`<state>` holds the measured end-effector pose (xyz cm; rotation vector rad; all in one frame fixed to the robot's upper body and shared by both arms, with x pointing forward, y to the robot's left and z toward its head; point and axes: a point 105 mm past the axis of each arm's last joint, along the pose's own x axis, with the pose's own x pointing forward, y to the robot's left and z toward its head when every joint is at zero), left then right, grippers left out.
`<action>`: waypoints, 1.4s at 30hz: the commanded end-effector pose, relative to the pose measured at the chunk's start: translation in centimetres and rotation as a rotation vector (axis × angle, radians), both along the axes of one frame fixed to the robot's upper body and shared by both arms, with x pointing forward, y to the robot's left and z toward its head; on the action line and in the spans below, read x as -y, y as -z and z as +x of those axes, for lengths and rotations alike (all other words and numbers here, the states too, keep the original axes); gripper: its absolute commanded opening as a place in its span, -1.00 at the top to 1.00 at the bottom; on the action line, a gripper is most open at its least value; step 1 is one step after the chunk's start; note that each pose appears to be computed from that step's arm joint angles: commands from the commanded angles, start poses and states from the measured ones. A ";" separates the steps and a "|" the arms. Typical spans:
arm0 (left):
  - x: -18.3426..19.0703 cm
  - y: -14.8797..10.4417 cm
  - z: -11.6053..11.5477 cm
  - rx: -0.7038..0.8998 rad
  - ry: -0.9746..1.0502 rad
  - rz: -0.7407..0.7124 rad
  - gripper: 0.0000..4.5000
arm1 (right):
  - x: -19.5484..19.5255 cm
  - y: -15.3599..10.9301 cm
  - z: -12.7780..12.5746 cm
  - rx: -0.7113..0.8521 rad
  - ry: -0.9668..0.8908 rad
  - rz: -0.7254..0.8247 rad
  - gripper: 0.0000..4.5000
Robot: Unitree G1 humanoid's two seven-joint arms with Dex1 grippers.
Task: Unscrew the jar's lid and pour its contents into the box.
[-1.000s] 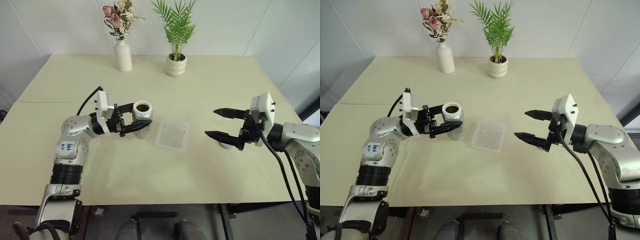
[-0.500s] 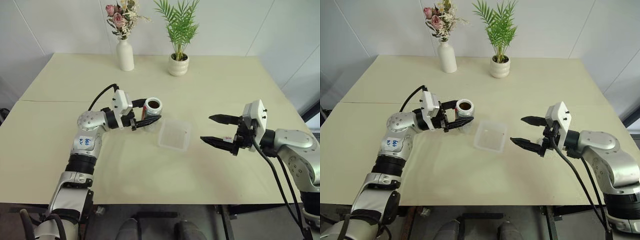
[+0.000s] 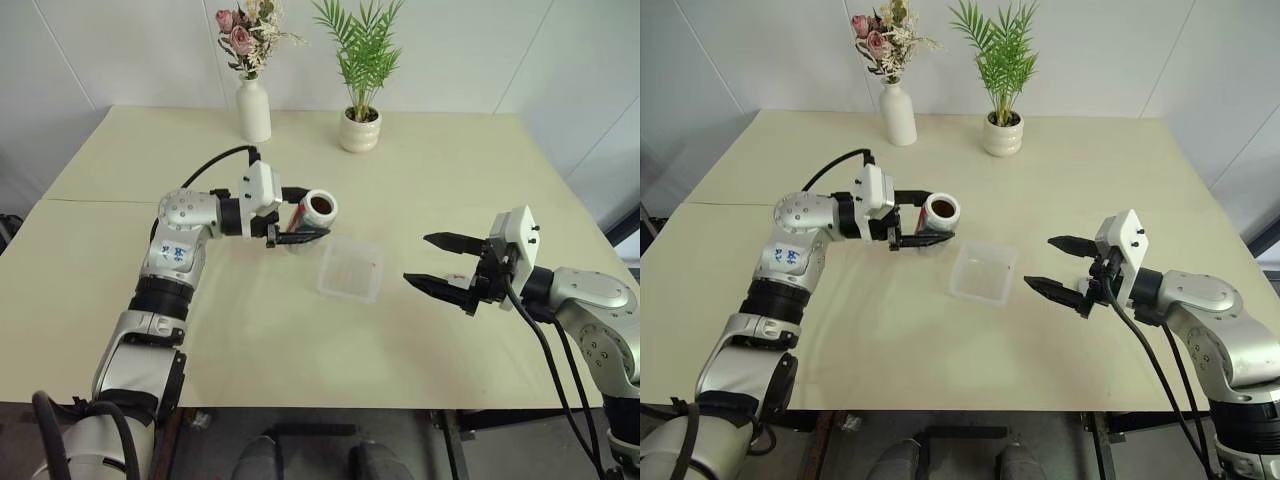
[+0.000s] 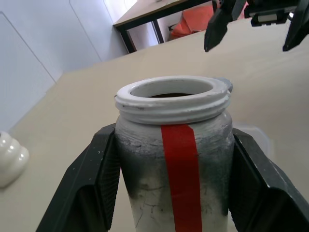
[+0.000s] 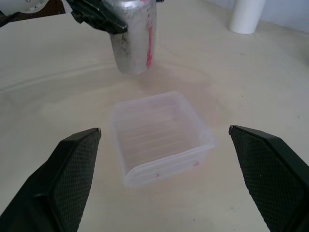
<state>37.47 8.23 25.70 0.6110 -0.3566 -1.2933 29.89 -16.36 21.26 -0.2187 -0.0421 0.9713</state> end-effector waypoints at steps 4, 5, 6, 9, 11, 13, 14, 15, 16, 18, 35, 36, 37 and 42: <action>0.6 -2.4 1.8 0.334 -0.110 0.185 -0.12 | -0.1 -1.2 -0.5 0.060 0.016 0.048 -0.99; 0.8 -3.2 2.3 0.439 -0.151 0.235 -0.12 | 0.0 -1.2 -0.5 0.061 0.028 0.057 -0.99; 0.9 -3.8 2.6 0.509 -0.173 0.265 -0.12 | 0.1 -1.1 -0.5 0.062 0.037 0.064 -0.99; 2.4 -4.9 3.1 0.867 -0.179 0.523 -0.12 | 0.4 -1.1 -0.5 0.062 0.067 0.094 -0.99; 5.4 -5.4 2.1 1.132 -0.044 0.673 -0.12 | 0.9 -1.2 -0.4 0.062 0.100 0.135 -0.99; 7.9 -4.3 1.3 1.268 0.112 0.797 -0.12 | 1.2 -1.3 -0.3 0.062 0.127 0.165 -0.99; 8.9 -3.7 0.7 1.340 0.199 0.833 -0.12 | 1.3 -1.4 -0.2 0.063 0.137 0.174 -0.99; 9.4 -3.4 0.4 1.382 0.251 0.849 -0.12 | 1.4 -1.4 -0.1 0.064 0.143 0.178 -0.99; 9.8 -2.7 0.2 1.408 0.312 0.905 -0.12 | 1.5 -1.5 0.0 0.067 0.152 0.187 -0.99; 9.8 -1.6 1.1 1.436 0.363 1.087 -0.12 | 1.7 -1.6 0.2 0.079 0.171 0.206 -0.99; 14.3 -0.9 0.8 1.504 0.414 1.143 -0.12 | 2.2 -2.5 0.6 0.147 0.219 0.269 -0.99; 14.0 -1.3 1.2 1.409 0.338 1.106 -0.12 | 2.1 -2.6 0.6 0.146 0.216 0.270 -0.99; 13.7 -1.7 1.4 1.363 0.293 1.068 -0.12 | 2.1 -2.6 0.6 0.144 0.213 0.269 -0.99; 10.7 -2.6 2.2 1.003 0.128 0.868 -0.12 | 1.8 -2.5 0.5 0.126 0.191 0.255 -0.99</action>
